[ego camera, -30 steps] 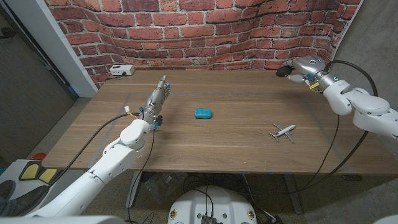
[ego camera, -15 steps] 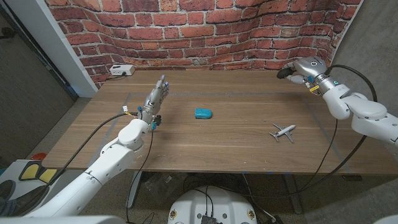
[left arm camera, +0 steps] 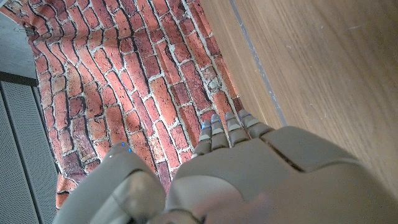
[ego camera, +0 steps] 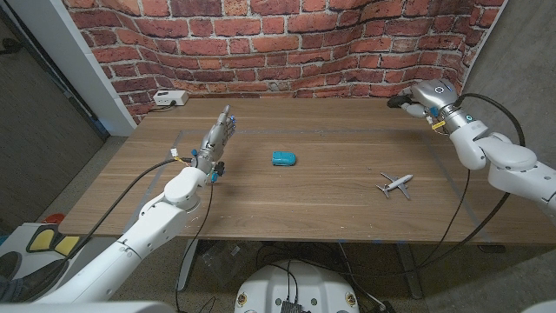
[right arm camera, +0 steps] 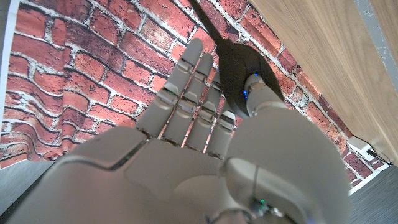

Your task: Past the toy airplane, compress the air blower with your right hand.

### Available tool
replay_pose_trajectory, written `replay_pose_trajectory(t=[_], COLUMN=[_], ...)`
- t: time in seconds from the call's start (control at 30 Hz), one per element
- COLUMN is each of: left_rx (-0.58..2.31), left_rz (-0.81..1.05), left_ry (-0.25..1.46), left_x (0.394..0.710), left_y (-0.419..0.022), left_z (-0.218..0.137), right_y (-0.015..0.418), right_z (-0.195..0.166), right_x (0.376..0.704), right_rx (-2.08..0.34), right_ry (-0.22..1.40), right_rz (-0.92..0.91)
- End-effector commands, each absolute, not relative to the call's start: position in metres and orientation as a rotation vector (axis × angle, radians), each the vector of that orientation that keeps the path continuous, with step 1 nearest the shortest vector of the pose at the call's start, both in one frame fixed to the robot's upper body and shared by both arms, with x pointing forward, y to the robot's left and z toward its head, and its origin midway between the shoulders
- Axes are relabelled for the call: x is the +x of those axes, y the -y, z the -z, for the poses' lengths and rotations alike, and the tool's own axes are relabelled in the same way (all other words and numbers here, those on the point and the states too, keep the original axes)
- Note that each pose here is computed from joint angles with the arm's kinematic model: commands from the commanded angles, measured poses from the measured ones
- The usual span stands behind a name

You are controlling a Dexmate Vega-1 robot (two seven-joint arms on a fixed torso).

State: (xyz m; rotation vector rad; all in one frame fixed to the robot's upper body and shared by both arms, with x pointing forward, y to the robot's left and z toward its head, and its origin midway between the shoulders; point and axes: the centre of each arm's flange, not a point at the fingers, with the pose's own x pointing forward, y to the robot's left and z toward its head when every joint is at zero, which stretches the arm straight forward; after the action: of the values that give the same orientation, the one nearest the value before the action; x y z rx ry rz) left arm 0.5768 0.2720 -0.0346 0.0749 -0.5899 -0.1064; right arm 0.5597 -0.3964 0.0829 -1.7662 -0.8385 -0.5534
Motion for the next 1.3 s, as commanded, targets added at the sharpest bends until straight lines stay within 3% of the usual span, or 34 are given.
replay_pose_trajectory(t=[0.03,1.3], left_rx=[0.071,0.088], left_rz=[0.109,0.103], left_ry=[0.588,0.578], left_x=[0.5796,0.5815], left_y=[-0.2743,-0.2725], left_z=[0.0352,0.0264], right_y=[0.3943,0.3988], right_z=[-0.0789,-0.0719], right_x=[0.5586,0.5634], right_rx=[-1.755,-1.78], right_ry=[0.85,0.824], right_rz=[0.585,0.628])
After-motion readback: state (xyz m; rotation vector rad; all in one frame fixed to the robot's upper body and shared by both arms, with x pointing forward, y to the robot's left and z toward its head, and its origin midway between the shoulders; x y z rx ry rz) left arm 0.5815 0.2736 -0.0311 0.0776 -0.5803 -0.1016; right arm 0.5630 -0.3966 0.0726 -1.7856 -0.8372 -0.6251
